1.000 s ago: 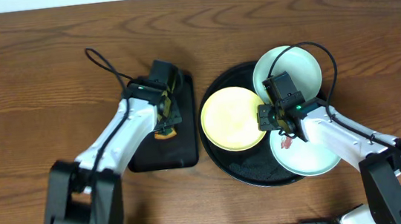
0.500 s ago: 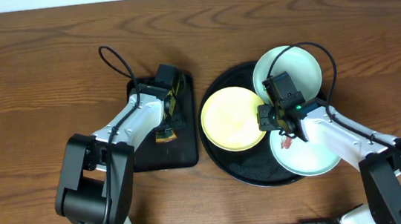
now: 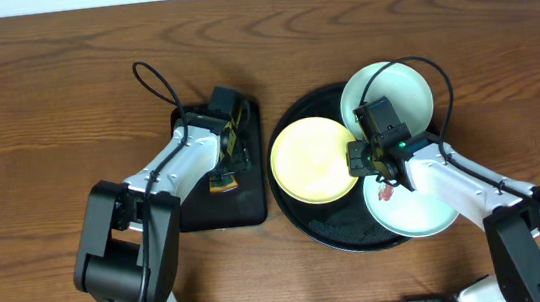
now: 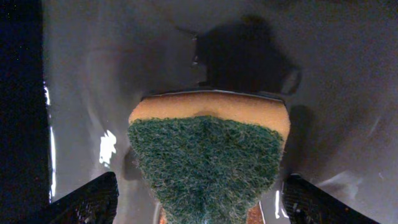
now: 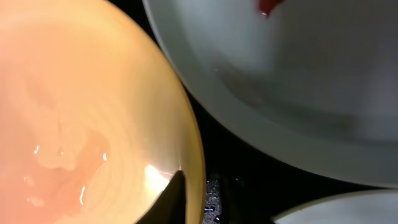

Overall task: Clean dirty plates on tray and stack at the side
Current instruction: 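Move the sponge back over the black tray with the left gripper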

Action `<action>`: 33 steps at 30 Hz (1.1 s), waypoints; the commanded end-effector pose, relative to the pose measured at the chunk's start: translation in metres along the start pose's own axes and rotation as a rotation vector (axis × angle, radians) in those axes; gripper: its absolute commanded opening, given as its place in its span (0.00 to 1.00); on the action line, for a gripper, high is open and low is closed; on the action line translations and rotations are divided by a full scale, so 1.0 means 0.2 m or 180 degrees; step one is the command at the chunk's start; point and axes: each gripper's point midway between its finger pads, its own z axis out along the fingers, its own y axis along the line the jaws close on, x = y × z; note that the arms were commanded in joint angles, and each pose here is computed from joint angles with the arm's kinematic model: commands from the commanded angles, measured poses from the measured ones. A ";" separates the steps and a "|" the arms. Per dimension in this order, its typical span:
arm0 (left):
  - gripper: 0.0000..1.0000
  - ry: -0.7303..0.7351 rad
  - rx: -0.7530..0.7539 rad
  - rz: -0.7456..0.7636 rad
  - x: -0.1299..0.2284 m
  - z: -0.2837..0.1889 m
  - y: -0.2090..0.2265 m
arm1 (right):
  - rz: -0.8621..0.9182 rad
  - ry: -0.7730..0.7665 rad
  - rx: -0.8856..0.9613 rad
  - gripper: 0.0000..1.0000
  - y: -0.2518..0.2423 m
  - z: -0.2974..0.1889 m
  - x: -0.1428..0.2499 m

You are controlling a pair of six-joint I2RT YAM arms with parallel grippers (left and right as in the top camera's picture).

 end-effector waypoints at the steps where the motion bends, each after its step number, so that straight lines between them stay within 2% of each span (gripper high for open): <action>1: 0.85 0.0063 -0.0066 0.0044 0.02 0.03 0.02 | 0.0012 0.0003 0.0056 0.09 -0.03 0.01 0.00; 2: 0.86 0.0063 -0.0066 0.0044 0.02 0.03 0.02 | 0.0011 0.0002 0.0055 0.05 -0.02 0.01 0.00; 5: 0.86 0.0063 -0.0066 0.0044 0.02 0.03 0.02 | 0.0011 -0.0001 0.0052 0.02 -0.02 0.01 0.00; 16: 0.86 0.0063 -0.0066 0.0044 0.02 0.03 0.02 | 0.0012 0.0017 0.0060 0.06 -0.03 0.02 0.02; 18: 0.86 0.0063 -0.0066 0.0044 0.02 0.03 0.02 | 0.0013 0.0019 0.0061 0.10 -0.03 0.02 0.02; 28: 0.86 0.0063 -0.0066 0.0044 0.02 0.03 0.02 | 0.0038 0.0019 0.0061 0.14 -0.03 0.03 0.02; 33: 0.87 0.0063 -0.0066 0.0044 0.02 0.03 0.02 | 0.0037 0.0030 0.0065 0.11 -0.03 0.03 0.02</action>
